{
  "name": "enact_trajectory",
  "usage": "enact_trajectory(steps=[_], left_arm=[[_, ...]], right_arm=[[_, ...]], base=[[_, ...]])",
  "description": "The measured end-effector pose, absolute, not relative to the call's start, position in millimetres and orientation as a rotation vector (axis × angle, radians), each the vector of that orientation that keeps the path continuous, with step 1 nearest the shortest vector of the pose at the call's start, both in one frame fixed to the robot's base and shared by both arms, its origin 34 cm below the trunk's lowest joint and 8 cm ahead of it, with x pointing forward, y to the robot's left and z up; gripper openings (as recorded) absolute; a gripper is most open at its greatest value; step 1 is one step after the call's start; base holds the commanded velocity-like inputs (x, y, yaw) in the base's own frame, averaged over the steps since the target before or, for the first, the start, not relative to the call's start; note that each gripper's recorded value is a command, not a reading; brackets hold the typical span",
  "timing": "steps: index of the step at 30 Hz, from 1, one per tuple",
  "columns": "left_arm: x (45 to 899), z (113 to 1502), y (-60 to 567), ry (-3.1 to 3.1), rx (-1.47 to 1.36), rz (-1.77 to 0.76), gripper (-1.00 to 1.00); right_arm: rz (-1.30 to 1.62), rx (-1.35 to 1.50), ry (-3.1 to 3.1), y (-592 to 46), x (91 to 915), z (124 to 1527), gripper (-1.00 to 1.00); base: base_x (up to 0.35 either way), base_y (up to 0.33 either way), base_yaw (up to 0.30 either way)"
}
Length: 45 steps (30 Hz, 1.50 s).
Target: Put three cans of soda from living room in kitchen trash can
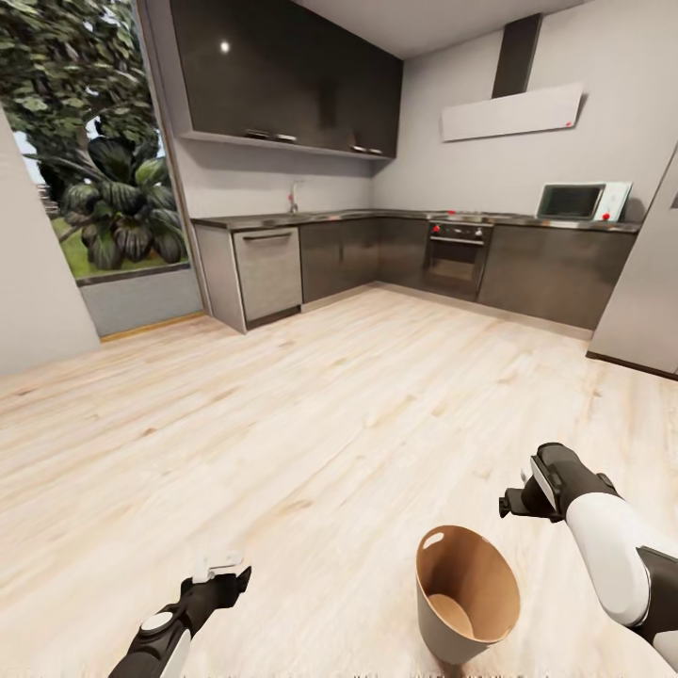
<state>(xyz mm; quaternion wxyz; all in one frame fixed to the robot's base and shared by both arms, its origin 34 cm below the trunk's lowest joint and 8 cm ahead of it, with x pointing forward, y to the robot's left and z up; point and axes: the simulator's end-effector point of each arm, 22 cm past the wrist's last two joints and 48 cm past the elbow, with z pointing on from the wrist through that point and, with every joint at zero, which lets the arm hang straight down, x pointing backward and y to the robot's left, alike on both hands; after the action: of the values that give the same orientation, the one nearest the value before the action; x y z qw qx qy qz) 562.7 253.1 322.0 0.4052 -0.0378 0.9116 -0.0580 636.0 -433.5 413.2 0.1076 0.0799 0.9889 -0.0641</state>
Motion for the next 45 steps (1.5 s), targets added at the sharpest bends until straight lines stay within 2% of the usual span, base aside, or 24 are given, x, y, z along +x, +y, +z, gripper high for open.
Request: enact_trajectory(steps=[45], left_arm=[[521,233,252,2.483,-0.105,-0.141,1.00]], right_arm=[[-0.222,0.229,3.092,-433,610,309,1.00]], base=[[0.000,0.000,0.000]])
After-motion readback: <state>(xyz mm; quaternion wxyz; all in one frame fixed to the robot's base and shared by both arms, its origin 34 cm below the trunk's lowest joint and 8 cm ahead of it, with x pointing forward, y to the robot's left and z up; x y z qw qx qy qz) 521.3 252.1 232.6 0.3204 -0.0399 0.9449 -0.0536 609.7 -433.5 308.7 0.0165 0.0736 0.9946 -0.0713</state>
